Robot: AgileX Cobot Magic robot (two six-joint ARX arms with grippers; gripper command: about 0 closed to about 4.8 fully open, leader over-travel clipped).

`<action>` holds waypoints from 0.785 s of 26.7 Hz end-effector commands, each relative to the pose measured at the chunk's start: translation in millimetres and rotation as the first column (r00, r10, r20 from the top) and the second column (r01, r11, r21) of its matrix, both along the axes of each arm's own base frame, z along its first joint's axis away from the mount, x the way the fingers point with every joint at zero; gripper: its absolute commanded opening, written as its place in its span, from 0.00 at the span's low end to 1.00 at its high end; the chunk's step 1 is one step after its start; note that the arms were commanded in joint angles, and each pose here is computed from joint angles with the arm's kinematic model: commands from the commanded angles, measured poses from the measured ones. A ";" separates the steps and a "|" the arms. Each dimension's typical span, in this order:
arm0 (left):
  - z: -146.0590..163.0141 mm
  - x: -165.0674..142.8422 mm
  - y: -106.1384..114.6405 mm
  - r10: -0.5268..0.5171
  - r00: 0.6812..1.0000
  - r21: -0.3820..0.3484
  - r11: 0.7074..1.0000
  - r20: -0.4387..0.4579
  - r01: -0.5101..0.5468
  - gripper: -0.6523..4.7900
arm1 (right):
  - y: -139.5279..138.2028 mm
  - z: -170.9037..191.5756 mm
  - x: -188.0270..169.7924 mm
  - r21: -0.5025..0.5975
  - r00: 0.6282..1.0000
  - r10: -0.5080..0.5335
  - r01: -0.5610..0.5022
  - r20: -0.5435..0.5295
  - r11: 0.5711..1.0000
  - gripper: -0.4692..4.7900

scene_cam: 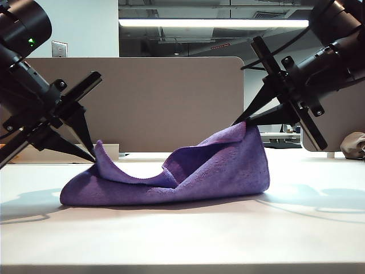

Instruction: Fold the bottom of the cloth upward, then fold it vertically to form a square shape.

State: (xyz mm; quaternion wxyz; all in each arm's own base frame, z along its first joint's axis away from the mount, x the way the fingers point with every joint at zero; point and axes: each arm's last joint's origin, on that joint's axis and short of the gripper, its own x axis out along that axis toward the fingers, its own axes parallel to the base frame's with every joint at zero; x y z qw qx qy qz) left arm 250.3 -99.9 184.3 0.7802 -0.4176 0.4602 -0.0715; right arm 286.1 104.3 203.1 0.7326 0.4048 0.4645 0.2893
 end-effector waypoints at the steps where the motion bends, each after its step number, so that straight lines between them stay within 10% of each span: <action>1: 3.0 4.6 3.6 0.056 0.998 -0.020 0.998 0.028 -0.056 0.15 | 0.2 3.3 1.0 0.006 1.000 -0.021 0.021 0.009 1.000 0.09; 10: 1.7 16.4 29.5 0.149 0.989 -0.077 0.986 0.016 -0.148 0.15 | 0.0 3.7 2.5 0.015 0.998 -0.061 0.061 -0.008 0.998 0.09; 21: -2.3 11.7 29.6 -0.038 0.999 -0.108 0.994 -0.012 0.037 0.17 | 4.6 -14.0 17.9 0.060 0.994 -0.096 0.099 -0.055 0.993 0.09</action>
